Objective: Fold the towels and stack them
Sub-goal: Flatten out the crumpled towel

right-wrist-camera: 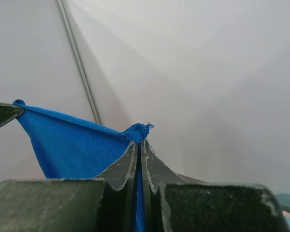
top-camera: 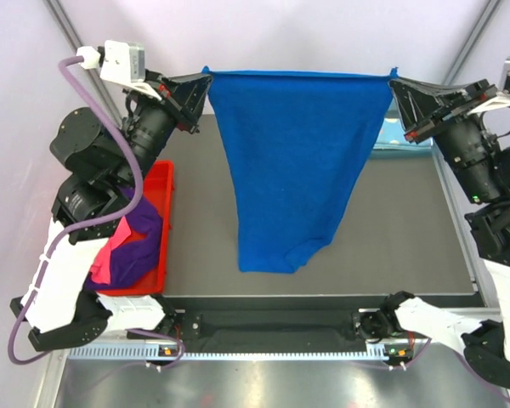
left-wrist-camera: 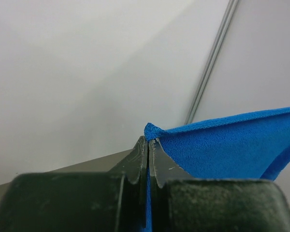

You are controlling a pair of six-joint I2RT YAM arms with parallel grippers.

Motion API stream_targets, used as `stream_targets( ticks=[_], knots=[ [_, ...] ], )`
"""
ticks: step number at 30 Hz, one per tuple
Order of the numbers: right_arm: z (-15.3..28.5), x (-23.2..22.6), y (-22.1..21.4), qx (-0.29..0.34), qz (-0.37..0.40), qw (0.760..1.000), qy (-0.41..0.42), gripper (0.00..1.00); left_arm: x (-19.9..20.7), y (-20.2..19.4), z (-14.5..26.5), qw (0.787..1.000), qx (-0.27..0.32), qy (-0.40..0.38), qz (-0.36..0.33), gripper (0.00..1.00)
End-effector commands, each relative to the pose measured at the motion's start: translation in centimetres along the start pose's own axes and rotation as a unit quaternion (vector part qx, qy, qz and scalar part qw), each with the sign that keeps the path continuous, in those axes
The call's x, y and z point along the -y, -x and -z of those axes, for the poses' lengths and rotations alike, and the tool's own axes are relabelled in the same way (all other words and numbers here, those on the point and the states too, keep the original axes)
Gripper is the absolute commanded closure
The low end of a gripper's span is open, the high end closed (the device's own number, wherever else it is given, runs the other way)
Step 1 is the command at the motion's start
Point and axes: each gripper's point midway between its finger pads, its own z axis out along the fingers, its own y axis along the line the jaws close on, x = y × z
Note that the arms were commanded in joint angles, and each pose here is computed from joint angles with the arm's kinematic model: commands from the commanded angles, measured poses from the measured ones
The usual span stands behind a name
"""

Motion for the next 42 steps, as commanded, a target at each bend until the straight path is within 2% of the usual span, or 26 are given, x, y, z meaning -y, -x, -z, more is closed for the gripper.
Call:
stream_targets(
  ticks=[1, 14, 34, 42],
  knots=[
    [2.0, -0.7, 4.9, 0.060, -0.009, 0.998, 0.004, 1.00, 0.2, 5.8, 2.5, 0.997, 0.074, -0.015, 0.024, 1.00],
    [3.2, -2.4, 7.2, 0.083, -0.027, 0.995, 0.042, 1.00, 0.6, 8.5, 4.4, 0.993, 0.106, -0.035, 0.038, 1.00],
    [4.0, -2.9, 10.0, 0.127, -0.030, 0.990, 0.050, 1.00, 0.5, 10.7, 5.8, 0.988, 0.141, -0.040, 0.038, 1.00],
    [4.1, -2.7, 9.2, 0.128, -0.036, 0.990, 0.049, 1.00, 0.1, 9.4, 5.3, 0.991, 0.126, -0.028, 0.030, 1.00]
  ],
)
